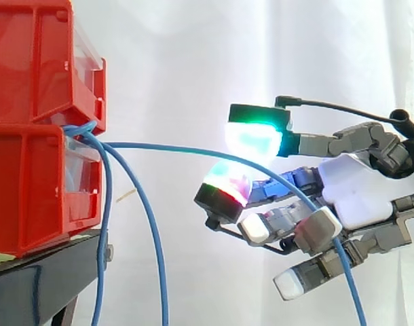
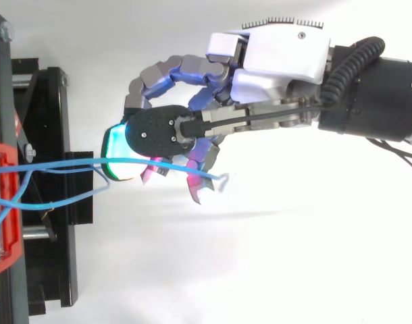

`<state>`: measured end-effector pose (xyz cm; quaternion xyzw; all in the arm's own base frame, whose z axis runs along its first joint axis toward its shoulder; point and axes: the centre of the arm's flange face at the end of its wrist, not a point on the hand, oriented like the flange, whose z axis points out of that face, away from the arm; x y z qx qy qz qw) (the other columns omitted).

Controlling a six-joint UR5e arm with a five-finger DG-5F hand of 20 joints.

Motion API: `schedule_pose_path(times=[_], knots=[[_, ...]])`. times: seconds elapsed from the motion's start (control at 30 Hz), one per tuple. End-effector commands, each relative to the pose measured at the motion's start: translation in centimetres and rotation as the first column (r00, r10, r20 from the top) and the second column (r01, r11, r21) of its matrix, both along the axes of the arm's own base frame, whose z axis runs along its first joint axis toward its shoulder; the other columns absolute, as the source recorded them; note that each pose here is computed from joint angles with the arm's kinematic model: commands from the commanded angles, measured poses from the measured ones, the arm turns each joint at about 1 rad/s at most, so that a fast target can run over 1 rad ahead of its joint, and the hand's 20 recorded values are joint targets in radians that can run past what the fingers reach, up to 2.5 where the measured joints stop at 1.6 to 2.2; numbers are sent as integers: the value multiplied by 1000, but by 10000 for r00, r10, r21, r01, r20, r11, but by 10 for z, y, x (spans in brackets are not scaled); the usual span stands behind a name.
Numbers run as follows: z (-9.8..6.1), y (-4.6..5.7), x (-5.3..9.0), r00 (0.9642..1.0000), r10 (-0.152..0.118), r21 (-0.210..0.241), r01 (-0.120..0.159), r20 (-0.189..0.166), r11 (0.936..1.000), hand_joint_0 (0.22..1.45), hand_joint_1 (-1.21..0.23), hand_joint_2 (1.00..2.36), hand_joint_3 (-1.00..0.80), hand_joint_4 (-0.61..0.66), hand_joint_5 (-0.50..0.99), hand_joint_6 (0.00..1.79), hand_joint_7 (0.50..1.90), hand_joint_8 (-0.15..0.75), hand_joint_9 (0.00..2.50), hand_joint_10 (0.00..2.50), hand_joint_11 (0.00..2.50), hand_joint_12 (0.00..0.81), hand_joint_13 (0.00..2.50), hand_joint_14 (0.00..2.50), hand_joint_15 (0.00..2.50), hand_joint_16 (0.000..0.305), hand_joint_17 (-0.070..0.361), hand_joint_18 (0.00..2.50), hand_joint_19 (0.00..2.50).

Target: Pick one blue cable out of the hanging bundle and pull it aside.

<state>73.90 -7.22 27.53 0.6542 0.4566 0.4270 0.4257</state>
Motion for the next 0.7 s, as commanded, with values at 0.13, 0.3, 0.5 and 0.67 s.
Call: schedule_pose_path(times=[0.13,0.3,0.5,0.67], knots=[[0,0,0,10000,-7,-16,7,-3,10000,476,-492,1000,-500,5,-77,837,899,275,919,17,479,342,1371,26,863,59,133,750,463],[0,1,0,10000,8,-16,-8,-3,10000,473,-511,1000,-500,10,-80,838,893,277,903,15,489,339,1416,25,913,60,134,760,463],[0,-1,0,10000,-22,-20,22,-2,10000,472,-543,1000,-500,26,-85,839,880,277,881,15,498,339,1438,25,958,60,135,767,471],[0,1,0,10000,-3,-35,3,-5,10000,450,-629,1000,-500,46,-86,842,857,285,880,15,488,355,1510,24,1006,62,139,795,453]])
